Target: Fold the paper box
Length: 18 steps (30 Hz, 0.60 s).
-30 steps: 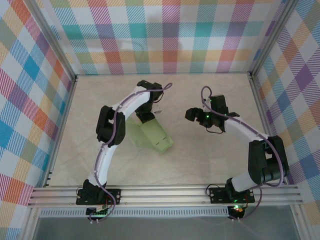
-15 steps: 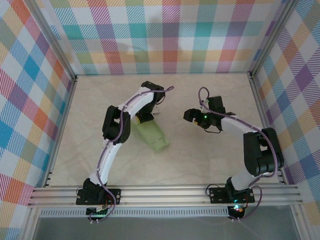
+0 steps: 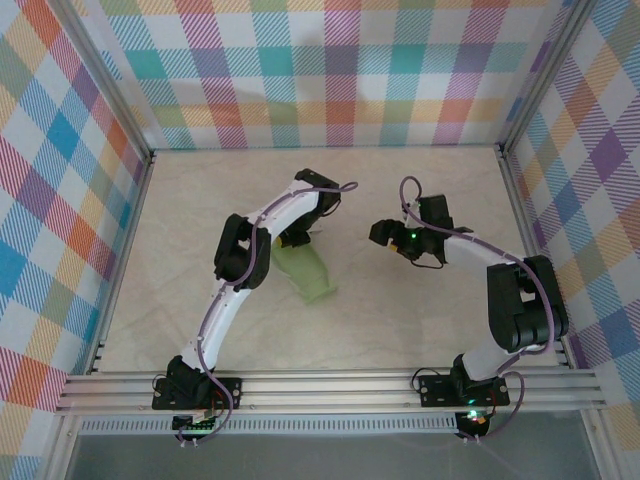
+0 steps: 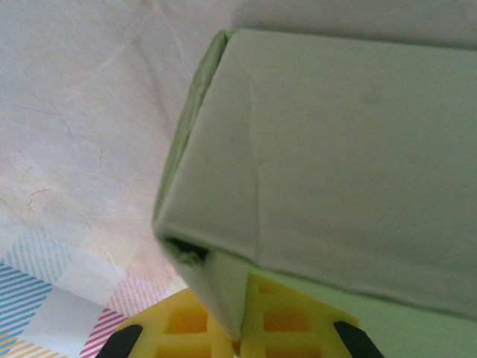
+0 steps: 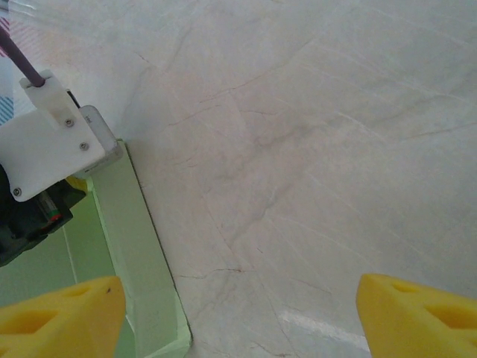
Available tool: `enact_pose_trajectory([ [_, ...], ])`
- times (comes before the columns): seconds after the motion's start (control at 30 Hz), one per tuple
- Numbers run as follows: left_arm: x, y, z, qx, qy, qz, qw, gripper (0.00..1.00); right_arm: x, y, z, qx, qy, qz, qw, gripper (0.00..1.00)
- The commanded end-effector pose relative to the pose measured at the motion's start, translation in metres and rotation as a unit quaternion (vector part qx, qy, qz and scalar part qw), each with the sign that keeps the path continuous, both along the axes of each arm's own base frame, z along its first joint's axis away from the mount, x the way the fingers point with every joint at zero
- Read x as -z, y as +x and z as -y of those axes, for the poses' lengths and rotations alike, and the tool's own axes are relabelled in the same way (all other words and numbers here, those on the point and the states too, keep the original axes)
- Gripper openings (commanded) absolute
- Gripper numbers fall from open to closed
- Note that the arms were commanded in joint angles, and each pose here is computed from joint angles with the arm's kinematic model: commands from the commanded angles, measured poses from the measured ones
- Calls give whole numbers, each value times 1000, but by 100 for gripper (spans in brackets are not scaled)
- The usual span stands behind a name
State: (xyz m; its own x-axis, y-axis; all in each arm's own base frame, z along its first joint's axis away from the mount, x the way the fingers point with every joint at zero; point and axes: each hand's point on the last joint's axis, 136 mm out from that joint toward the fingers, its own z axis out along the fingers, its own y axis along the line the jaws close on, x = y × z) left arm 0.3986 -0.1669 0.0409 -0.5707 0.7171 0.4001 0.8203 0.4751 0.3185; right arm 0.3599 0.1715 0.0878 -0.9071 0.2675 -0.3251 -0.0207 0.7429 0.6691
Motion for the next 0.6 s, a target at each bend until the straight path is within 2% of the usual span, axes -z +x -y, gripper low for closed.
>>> enact_pose_trajectory([
  [0.0,45,5,13,-17,-24,-4,1000,5,0,0,3,1,10,1,1000,81],
  [0.27,18,14,31,-24,-83,25,996,39,-4,1,5,11,15,9,1000,80],
  [0.37,8,15,36,-27,-99,29,994,41,-1,1,5,14,16,8,1000,80],
  [0.57,-11,16,27,-18,-79,40,996,42,3,0,5,15,18,2,1000,80],
])
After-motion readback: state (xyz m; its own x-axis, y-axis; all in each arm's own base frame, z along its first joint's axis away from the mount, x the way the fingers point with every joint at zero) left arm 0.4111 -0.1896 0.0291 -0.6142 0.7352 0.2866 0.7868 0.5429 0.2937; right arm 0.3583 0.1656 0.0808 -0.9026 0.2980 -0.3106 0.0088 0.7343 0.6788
